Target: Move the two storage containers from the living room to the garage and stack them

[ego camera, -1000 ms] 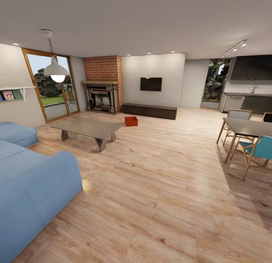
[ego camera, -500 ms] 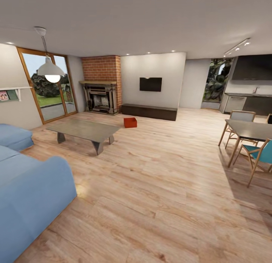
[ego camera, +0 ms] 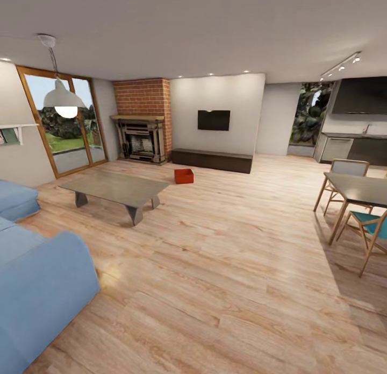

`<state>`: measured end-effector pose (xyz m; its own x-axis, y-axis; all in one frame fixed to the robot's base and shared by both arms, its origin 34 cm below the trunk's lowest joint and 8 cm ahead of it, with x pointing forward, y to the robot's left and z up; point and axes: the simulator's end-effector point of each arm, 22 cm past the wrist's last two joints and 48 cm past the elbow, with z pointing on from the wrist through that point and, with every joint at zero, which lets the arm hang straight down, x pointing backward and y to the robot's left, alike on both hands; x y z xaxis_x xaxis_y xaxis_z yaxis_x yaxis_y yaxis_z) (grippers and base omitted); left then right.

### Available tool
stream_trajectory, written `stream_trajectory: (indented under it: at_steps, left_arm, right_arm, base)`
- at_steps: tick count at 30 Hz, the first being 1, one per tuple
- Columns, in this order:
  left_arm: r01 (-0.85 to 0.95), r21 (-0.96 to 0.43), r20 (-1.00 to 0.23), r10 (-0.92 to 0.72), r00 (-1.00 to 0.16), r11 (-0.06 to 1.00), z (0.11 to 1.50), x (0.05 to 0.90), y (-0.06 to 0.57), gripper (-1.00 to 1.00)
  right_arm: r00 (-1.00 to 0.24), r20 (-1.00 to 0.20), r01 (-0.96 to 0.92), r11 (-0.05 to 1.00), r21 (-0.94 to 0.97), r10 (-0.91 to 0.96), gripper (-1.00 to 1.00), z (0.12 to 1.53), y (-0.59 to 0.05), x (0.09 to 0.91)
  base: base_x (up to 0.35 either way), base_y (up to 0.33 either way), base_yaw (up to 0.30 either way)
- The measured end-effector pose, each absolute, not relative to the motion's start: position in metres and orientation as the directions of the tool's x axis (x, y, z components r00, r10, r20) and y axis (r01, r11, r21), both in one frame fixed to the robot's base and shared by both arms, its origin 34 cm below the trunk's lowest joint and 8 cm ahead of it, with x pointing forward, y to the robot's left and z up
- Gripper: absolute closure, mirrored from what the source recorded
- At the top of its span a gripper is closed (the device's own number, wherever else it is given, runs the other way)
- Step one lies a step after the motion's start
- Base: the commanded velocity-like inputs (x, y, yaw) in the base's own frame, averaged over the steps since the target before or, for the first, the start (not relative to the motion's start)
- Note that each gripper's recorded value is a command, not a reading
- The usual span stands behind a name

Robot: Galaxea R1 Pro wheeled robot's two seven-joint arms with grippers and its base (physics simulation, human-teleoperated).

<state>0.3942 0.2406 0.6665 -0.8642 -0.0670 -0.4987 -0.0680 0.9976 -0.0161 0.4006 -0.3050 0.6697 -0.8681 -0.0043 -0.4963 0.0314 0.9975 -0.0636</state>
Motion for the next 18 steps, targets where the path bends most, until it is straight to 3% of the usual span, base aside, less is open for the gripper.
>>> stream_trajectory:
  at_steps: [18]
  left_arm:
    - [-0.068,-0.016,-0.499,-0.067,-0.864,0.998,0.6665,0.3942,0.2406,-1.0]
  right_arm:
    - [-0.868,-0.496,0.032,0.997,-0.063,-0.003,-1.0,0.6697,-0.3049,0.4006]
  base:
    - [0.329,-0.087,0.0]
